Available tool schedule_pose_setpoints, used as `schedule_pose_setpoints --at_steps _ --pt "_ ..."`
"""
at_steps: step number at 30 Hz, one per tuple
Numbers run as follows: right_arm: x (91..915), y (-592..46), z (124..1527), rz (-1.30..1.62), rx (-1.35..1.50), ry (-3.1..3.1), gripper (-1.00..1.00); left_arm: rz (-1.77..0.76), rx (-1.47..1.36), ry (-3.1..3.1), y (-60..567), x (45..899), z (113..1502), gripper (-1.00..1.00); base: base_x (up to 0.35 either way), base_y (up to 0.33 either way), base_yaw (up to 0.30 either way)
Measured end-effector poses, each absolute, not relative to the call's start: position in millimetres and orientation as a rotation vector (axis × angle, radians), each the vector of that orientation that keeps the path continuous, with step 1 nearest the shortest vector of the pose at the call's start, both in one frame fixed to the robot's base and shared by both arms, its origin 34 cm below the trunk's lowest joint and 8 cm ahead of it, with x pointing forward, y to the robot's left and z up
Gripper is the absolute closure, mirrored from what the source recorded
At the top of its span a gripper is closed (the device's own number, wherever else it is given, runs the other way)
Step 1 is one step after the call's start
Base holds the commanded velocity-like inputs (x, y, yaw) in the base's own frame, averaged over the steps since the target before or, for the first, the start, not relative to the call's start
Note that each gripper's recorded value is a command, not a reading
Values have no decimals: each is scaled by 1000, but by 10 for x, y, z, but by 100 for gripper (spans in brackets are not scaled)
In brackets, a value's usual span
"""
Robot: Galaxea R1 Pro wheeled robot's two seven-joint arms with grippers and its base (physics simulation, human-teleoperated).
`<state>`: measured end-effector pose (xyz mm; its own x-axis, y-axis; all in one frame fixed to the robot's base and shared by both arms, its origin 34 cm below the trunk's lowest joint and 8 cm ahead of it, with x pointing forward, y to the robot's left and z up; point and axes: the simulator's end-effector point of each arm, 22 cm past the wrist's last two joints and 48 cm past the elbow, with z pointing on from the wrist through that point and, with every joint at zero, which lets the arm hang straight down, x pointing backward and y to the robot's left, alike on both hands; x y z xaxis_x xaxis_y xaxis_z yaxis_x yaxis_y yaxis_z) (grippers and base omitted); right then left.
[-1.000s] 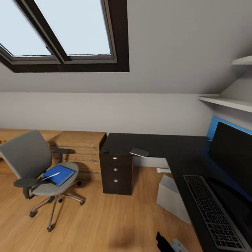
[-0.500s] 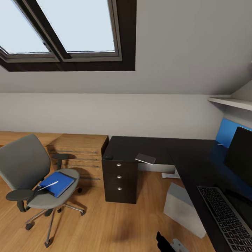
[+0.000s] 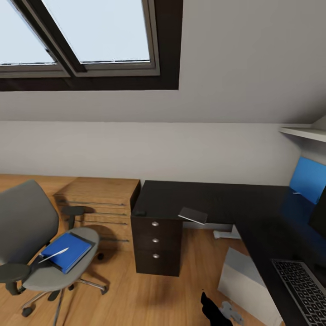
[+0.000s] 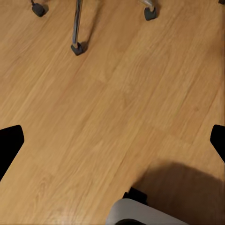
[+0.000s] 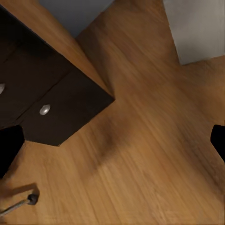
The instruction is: In the bedroom, organize the workspace by keeping the computer under the desk, ensuring the monitor is on the desk, placing the keyboard on the desk next to the monitor, placing the mouse on the desk next to the keyboard, moving the folder from the swivel chair onto the desk next to the mouse, stacking the notebook on top of the folder with the pen on top of the notebook, and positioning the swivel chair next to the desk.
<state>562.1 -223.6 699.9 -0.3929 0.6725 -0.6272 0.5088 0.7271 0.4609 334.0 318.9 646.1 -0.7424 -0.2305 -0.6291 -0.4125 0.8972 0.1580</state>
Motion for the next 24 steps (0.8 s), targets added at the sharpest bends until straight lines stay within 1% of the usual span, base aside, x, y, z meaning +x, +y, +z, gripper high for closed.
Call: schedule_pose_setpoints --at_steps 2,5,6,7,8,9,14,16,17,19,22,24 --pt "5830 -2165 7169 272 834 2044 -100 377 -462 2433 3157 3338 6457 -100 327 1 0" --pt "6245 -1969 7548 304 659 2008 -100 373 -464 2434 3132 3336 6453 -100 327 0 0" --pt "6411 -1840 7674 275 541 2057 -100 372 -465 2434 3125 3336 6453 -100 327 0 0" --pt "6483 -1812 7731 254 507 2077 -100 371 -465 2435 3124 3336 6452 -100 327 0 0" --pt "6659 -1767 7884 127 391 2184 -100 370 -465 2435 3119 3337 6451 -100 327 0 0" --pt "6914 -1660 8275 100 344 2168 -100 370 -465 2434 3118 3337 6452 -100 327 0 0" --pt "7037 -1259 8923 25 164 2324 -100 370 -463 2434 3120 3338 6452 -100 327 0 0" --pt "6763 -1144 8912 6 -1 2530 -100 370 -463 2434 3125 3338 6453 -100 327 0 0" --pt "6680 -1125 8882 11 -30 2578 -100 369 -463 2435 3120 3339 6452 -100 327 0 0" --pt "6618 -1074 8884 51 -36 2616 -100 367 -463 2435 3111 3339 6451 -100 327 0 0" --pt "6671 -1433 8900 127 127 2634 -100 363 -463 2436 3101 3339 6448 -100 328 0 0" --pt "6779 -1553 9082 188 210 2586 -100 364 -463 2436 3104 3336 6447 -100 328 0 0"
